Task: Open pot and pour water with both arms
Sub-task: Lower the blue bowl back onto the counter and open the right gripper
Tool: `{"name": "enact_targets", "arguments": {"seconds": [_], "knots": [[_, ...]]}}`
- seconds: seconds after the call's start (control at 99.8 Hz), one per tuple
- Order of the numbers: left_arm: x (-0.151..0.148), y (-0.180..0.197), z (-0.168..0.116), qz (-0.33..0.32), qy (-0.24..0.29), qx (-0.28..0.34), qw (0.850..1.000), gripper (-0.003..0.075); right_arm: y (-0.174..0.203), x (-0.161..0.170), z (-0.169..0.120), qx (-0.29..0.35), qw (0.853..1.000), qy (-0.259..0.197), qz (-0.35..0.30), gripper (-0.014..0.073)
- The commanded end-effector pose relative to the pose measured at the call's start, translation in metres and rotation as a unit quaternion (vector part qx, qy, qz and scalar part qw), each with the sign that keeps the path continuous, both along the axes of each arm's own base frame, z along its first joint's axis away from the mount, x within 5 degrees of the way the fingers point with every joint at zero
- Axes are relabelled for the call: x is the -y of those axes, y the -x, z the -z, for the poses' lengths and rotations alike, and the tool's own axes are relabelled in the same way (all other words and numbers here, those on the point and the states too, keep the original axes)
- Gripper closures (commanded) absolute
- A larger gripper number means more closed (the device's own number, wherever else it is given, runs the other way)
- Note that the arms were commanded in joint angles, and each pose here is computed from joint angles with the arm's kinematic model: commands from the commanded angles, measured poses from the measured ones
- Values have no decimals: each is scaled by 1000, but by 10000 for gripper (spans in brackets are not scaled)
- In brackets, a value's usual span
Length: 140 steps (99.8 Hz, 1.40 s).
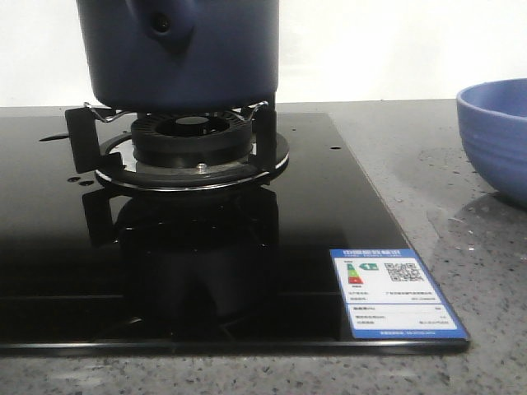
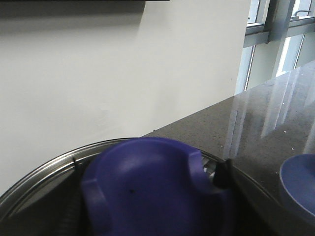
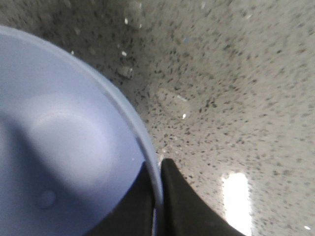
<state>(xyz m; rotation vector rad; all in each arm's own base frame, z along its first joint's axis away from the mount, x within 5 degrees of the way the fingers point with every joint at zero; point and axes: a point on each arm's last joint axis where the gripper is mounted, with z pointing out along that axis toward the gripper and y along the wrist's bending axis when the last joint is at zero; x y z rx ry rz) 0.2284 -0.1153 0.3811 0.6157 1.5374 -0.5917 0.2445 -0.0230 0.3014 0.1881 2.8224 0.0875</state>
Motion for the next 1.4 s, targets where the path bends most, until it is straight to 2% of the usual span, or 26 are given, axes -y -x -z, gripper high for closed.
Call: {"name": "enact_targets", "arguments": {"seconds": [0.0, 0.08, 0.15, 0.17, 0.18, 0.19, 0.271, 0.371, 0.451, 0.571, 0.642, 0.712, 0.852, 0.992, 1.053, 1.113, 1.183, 1.303, 1.393], "knots": [[6, 3, -23, 29, 35, 25, 999, 470, 0, 1, -11, 45, 999, 3, 0, 636], [10, -3, -23, 45, 36, 24, 998, 470, 0, 1, -9, 46, 999, 4, 1, 628], [14, -8, -23, 56, 37, 21, 998, 470, 0, 1, -10, 49, 999, 4, 1, 566], [14, -9, -22, 56, 36, 20, 998, 470, 0, 1, -10, 49, 999, 4, 1, 534], [15, -13, -21, 56, 36, 18, 998, 470, 0, 1, -10, 51, 999, 4, 1, 453], [16, -13, -21, 56, 35, 17, 998, 470, -1, 1, -11, 53, 999, 5, 1, 423], [17, -18, -19, 56, 34, 13, 998, 470, 1, 1, -17, 70, 998, 7, 1, 256], [20, -26, -18, 56, 33, 9, 998, 470, 7, 1, -43, 125, 992, 14, 2, 109], [23, -34, -15, 59, 32, 4, 998, 470, 17, -1, -73, 180, 983, 21, 2, 90], [29, -45, -13, 70, 33, -1, 997, 470, 43, -5, -123, 271, 962, 25, 2, 90], [32, -53, -8, 72, 31, -9, 997, 470, 59, -10, -146, 321, 947, 13, 0, 99], [35, -59, -1, 75, 29, -20, 997, 470, 75, -14, -164, 363, 932, 8, -1, 146], [39, -66, 10, 84, 26, -37, 995, 470, 95, -17, -181, 411, 912, 11, -1, 343], [39, -68, 13, 80, 16, -31, 996, 470, 104, -18, -184, 418, 909, 12, -2, 597], [39, -68, 13, 81, 8, -22, 996, 469, 104, -18, -184, 417, 909, 12, -2, 661], [39, -68, 13, 81, 8, -22, 996, 458, 104, -18, -184, 416, 909, 12, -2, 664], [39, -68, 13, 81, 8, -22, 996, 395, 104, -18, -183, 415, 910, 11, -3, 664], [39, -69, 13, 79, 11, -22, 997, 185, 104, -19, -183, 415, 910, 7, -5, 664], [38, -69, 11, 74, 25, -26, 997, 85, 104, -19, -183, 415, 910, 7, -5, 664]]}}
